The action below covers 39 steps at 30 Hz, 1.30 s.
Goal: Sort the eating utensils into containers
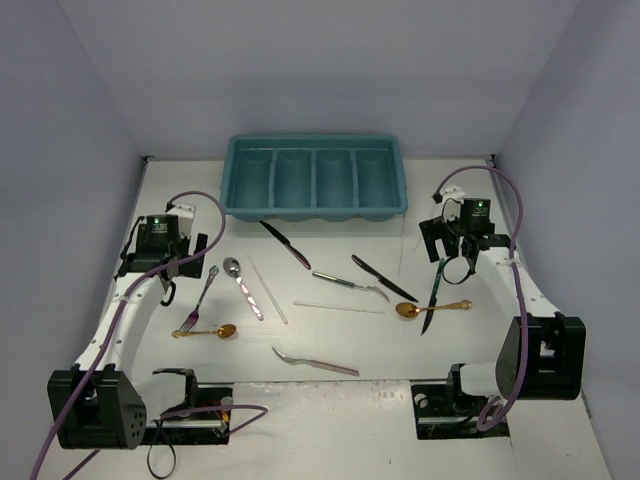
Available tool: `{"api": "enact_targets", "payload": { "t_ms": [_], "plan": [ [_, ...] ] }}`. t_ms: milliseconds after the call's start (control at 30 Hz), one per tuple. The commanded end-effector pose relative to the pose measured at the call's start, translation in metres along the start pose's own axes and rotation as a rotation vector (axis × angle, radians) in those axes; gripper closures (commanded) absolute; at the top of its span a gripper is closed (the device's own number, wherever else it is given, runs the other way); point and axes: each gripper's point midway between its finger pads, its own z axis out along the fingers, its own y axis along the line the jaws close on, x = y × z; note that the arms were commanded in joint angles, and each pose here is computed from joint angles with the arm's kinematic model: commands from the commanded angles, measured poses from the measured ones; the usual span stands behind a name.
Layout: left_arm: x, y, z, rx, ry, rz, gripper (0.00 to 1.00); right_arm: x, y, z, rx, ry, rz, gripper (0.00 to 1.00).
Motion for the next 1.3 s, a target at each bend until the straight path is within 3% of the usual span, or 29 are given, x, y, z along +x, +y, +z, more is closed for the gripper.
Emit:
{"api": "enact_targets", "payload": {
  "t_ms": [0, 300, 433, 500, 667, 867, 1067, 1267],
  "plan": [
    [-0.020, 0.001, -0.007, 0.023, -0.060, 0.007, 0.03, -0.008, -0.002, -0.001, 0.012, -0.021, -0.011, 0.00],
    [-0.036, -0.017, -0.012, 0.143, -0.090, 0.037, 0.03, -0.002, 0.000, 0.000, 0.005, -0.008, -0.013, 0.00],
    [-0.057, -0.047, -0.032, 0.355, -0.208, 0.142, 0.03, -0.002, 0.000, -0.001, 0.009, -0.011, -0.015, 0.00],
    [-0.076, -0.067, -0.048, 0.442, -0.285, 0.228, 0.03, -0.003, 0.000, -0.001, 0.008, -0.012, -0.018, 0.00],
    [-0.111, -0.133, -0.067, 0.540, -0.338, 0.558, 0.09, -0.002, 0.004, 0.005, -0.016, 0.000, 0.005, 0.00],
    [-0.104, -0.228, -0.063, 0.791, -0.313, 0.896, 0.14, -0.004, 0.007, 0.005, -0.029, -0.005, 0.021, 0.00],
    [-0.091, -0.299, -0.066, 1.086, -0.329, 1.074, 0.19, -0.008, 0.007, -0.005, -0.027, -0.027, 0.027, 0.00],
    [-0.092, -0.348, -0.071, 1.221, -0.383, 1.181, 0.23, -0.015, 0.007, -0.013, -0.032, -0.046, 0.041, 0.00]
  ]
}}
